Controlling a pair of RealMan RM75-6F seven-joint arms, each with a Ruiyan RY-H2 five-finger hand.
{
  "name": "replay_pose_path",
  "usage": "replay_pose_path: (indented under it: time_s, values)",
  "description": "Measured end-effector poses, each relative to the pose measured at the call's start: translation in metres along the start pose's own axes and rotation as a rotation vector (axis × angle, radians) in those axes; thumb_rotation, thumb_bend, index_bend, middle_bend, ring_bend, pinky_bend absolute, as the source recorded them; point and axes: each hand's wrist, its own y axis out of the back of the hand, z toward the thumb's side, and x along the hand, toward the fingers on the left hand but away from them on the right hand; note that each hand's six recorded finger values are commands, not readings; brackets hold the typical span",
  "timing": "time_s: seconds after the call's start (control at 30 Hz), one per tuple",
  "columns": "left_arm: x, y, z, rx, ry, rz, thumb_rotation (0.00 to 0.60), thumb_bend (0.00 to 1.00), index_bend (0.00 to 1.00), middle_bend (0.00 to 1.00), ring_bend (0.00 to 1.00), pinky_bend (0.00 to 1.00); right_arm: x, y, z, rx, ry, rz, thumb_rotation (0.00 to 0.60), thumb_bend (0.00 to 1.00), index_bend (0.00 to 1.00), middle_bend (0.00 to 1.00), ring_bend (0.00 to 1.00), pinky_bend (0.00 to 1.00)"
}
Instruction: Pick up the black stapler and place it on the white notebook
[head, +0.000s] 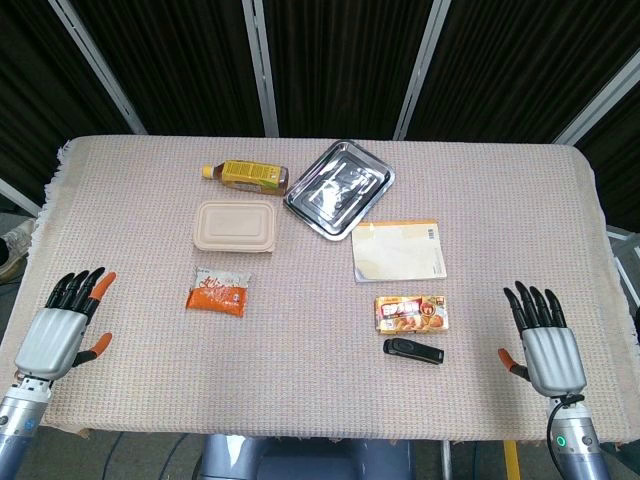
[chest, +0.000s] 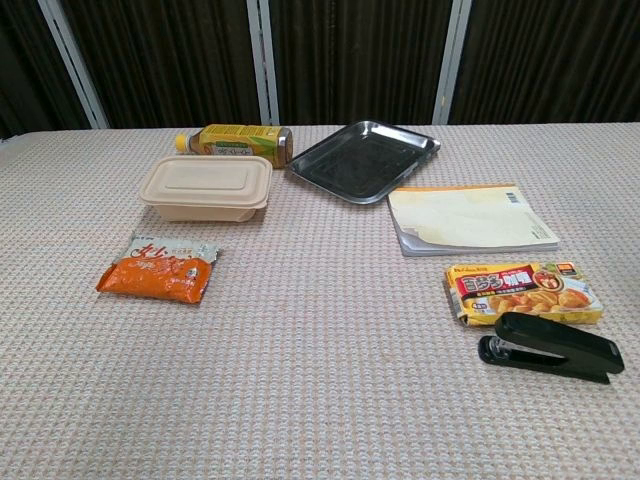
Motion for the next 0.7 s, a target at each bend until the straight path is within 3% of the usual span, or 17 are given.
replay_pose_path:
  time_s: [0.2, 0.43, 0.7]
  values:
    - [0.001, -0.003, 0.005, -0.002, -0.034, -0.018, 0.6, 0.3, 0.0, 0.0, 0.0, 0.06, 0.011, -0.023, 0.024, 0.07, 0.05, 0.068, 0.6, 0.18, 0.08, 0.03, 0.01, 0.09]
    - [0.001, -0.002, 0.003, -0.014, -0.042, -0.02, 0.6, 0.3, 0.0, 0.0, 0.0, 0.06, 0.029, -0.044, 0.066, 0.075, 0.131, 0.124, 0.6, 0.18, 0.21, 0.16, 0.14, 0.25]
    - [-0.002, 0.0, 0.003, -0.019, -0.057, -0.018, 0.6, 0.3, 0.0, 0.0, 0.0, 0.06, 0.028, -0.063, 0.096, 0.069, 0.195, 0.17, 0.6, 0.18, 0.23, 0.18, 0.17, 0.27]
